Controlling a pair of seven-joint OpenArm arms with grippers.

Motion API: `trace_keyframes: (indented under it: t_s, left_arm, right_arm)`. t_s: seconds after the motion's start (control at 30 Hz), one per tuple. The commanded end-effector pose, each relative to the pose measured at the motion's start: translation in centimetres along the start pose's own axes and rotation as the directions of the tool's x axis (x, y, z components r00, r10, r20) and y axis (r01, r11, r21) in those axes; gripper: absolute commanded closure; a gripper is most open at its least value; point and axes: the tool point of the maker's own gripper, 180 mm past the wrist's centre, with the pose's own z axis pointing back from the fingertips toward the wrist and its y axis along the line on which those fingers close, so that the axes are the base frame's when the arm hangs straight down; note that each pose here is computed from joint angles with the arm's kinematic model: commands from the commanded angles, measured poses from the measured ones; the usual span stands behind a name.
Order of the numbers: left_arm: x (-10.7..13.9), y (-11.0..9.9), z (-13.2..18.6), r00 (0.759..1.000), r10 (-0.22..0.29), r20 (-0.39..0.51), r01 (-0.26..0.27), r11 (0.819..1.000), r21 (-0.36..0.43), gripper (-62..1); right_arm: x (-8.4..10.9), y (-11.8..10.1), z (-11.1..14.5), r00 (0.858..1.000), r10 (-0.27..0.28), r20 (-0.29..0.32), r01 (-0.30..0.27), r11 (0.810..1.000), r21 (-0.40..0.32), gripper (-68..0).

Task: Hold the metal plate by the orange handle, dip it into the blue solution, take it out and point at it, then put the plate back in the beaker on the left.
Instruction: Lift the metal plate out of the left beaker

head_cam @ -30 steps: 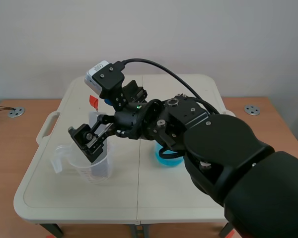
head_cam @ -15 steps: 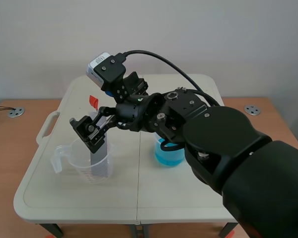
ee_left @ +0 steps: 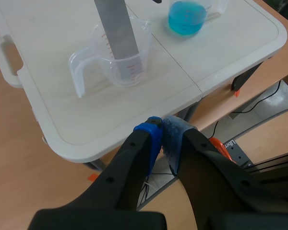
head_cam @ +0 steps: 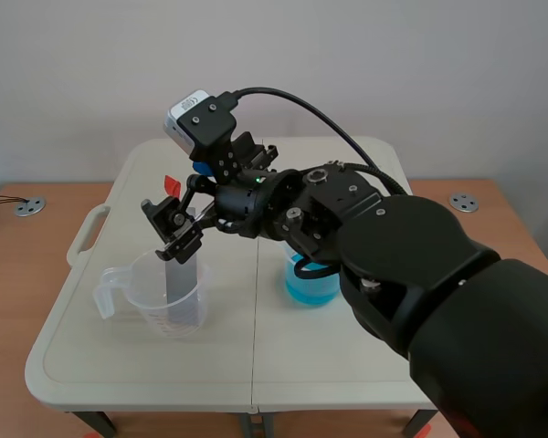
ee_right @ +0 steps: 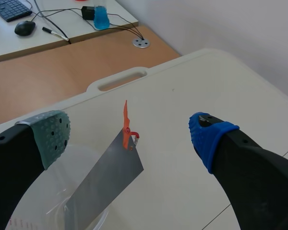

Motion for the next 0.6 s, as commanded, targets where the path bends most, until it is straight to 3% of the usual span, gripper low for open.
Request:
trace_keyframes:
  t_s: [0.0, 0.27, 0.57]
  left_arm:
    - [0.6, 0.06, -0.07, 1.0, 0.003, 0.026, -0.003, 1.0, 0.006, -3.4]
    - [0.6, 0.06, -0.07, 1.0, 0.003, 0.026, -0.003, 1.0, 0.006, -3.4]
    - [0.6, 0.06, -0.07, 1.0, 0.003, 0.026, -0.003, 1.0, 0.006, -3.4]
  right_arm:
    - [2.67, -0.36, -0.49, 0.997, 0.008, 0.075, -0.008, 1.0, -0.004, -45.2]
    - [2.66, -0.35, -0.49, 0.997, 0.008, 0.075, -0.008, 1.0, -0.004, -35.9]
    - [2.71, -0.35, -0.48, 0.997, 0.008, 0.078, -0.008, 1.0, -0.004, -19.9]
